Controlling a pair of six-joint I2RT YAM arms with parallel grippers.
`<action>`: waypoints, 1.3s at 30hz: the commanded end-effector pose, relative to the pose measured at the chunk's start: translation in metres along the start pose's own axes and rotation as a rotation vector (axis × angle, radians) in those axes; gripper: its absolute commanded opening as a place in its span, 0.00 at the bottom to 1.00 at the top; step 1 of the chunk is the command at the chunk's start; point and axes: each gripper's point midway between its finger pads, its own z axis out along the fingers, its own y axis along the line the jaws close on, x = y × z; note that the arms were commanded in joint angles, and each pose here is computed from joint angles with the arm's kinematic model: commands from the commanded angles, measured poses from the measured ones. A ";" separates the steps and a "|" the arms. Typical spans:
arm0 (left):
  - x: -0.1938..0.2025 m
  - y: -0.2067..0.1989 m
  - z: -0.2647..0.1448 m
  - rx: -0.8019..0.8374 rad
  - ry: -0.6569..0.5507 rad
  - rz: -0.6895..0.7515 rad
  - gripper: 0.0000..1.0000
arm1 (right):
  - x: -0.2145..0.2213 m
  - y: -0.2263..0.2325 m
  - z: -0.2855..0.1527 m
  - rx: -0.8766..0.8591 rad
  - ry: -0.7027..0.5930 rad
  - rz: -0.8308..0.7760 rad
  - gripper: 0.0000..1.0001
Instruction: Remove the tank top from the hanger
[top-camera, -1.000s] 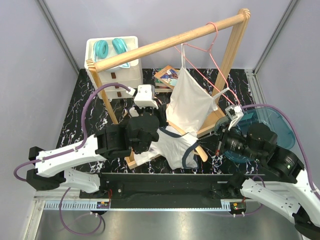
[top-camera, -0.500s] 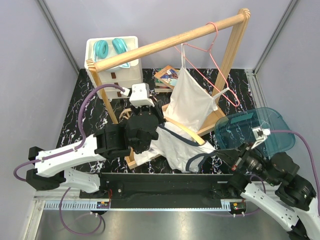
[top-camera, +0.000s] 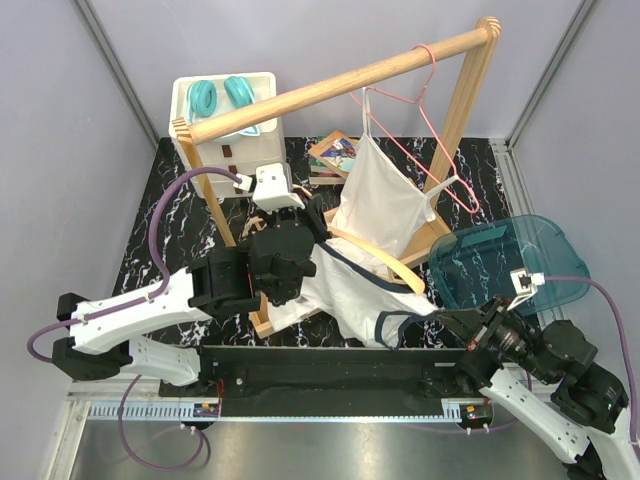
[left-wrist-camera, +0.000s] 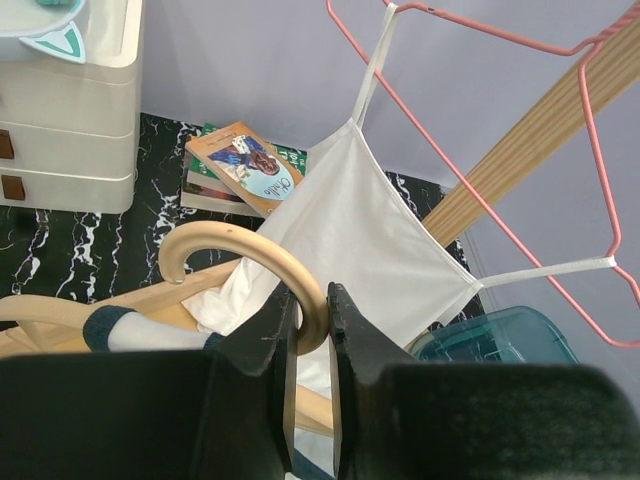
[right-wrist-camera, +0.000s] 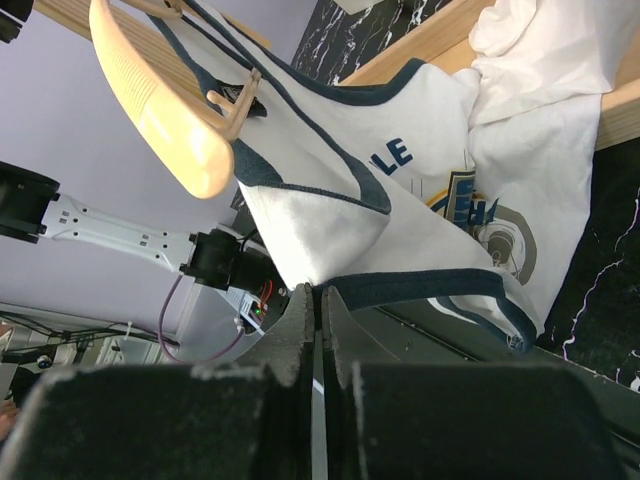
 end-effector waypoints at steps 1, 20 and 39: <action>-0.036 -0.005 -0.002 -0.016 -0.070 -0.136 0.00 | -0.004 -0.003 0.000 0.023 -0.017 0.022 0.00; -0.016 -0.048 -0.058 0.486 0.198 -0.253 0.00 | 0.025 -0.016 0.100 0.213 0.213 -0.028 0.00; 0.012 -0.027 -0.087 0.610 0.308 -0.242 0.00 | 0.020 0.021 0.147 0.143 0.362 -0.150 0.89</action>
